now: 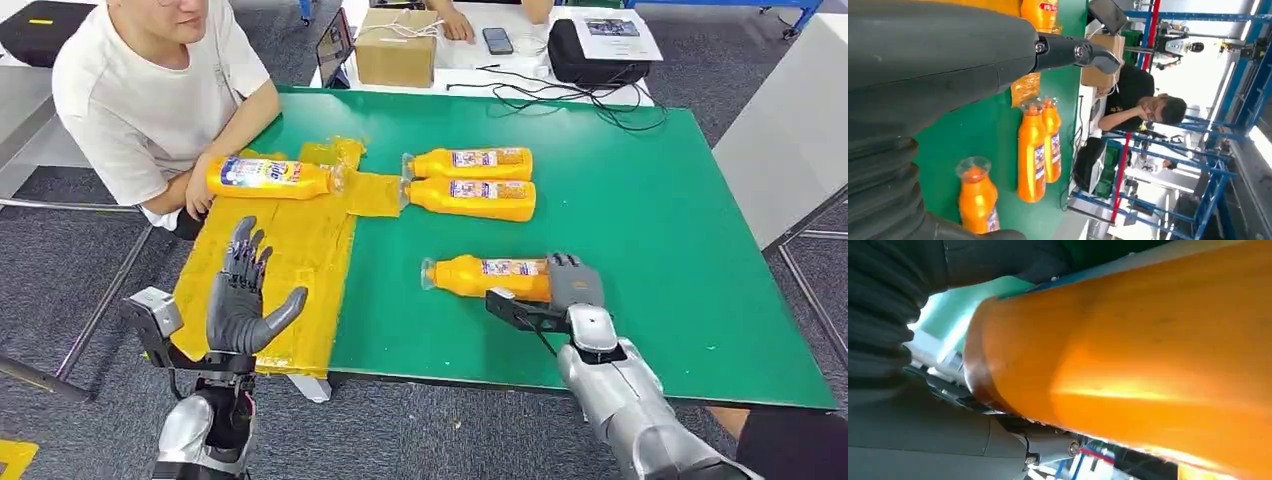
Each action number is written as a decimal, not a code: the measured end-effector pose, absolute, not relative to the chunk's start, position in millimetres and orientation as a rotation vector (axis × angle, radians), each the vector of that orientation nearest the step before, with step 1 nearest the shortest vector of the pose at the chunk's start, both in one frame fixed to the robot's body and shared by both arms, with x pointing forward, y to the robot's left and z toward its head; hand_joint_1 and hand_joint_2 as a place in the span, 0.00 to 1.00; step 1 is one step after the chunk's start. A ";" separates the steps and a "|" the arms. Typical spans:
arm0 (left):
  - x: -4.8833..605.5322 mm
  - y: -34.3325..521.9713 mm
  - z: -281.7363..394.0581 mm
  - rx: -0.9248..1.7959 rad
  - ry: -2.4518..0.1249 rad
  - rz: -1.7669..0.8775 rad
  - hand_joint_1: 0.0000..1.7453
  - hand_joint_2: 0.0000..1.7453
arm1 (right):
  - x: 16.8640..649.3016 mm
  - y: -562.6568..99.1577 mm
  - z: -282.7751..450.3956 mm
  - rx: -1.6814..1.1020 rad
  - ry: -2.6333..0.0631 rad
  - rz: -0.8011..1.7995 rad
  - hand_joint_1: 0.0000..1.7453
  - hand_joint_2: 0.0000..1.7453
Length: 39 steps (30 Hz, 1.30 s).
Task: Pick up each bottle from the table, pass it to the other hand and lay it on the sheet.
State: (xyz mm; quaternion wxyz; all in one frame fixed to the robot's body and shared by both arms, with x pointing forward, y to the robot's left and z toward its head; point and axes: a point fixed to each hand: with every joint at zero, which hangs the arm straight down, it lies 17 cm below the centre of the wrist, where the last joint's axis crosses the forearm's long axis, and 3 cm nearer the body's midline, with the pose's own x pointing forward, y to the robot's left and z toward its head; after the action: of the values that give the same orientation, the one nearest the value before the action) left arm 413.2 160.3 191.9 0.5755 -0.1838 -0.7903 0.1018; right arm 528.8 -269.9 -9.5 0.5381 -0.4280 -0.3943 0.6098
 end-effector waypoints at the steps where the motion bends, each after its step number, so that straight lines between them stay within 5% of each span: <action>1: 414.2 158.7 192.3 -0.433 -1.851 0.234 0.00 1.00 | 529.8 -271.0 -10.4 -0.997 -0.939 1.446 1.00 1.00; 13: 425.5 143.4 191.2 -0.481 -1.847 0.209 0.00 1.00 | 526.0 -288.0 -25.8 -0.776 -0.948 1.360 1.00 1.00; 25: 420.4 131.6 190.4 -0.589 -1.854 0.257 0.00 1.00 | 503.6 -210.2 3.7 -0.260 -1.471 0.904 1.00 1.00; 34: 418.6 128.7 188.0 -0.593 -1.848 0.257 0.00 1.00 | 500.5 -206.3 4.2 -0.243 -1.489 0.868 1.00 1.00; 39: 393.9 93.5 145.3 -0.464 -1.820 0.160 0.00 1.00 | 486.2 -174.4 58.7 -0.130 -1.731 0.465 1.00 1.00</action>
State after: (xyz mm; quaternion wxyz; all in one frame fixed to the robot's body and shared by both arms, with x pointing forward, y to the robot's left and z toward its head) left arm 393.9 93.5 145.3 0.5877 -0.1992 -0.7812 0.0687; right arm 486.2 -174.4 58.7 0.6229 -0.0566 -0.7536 0.2023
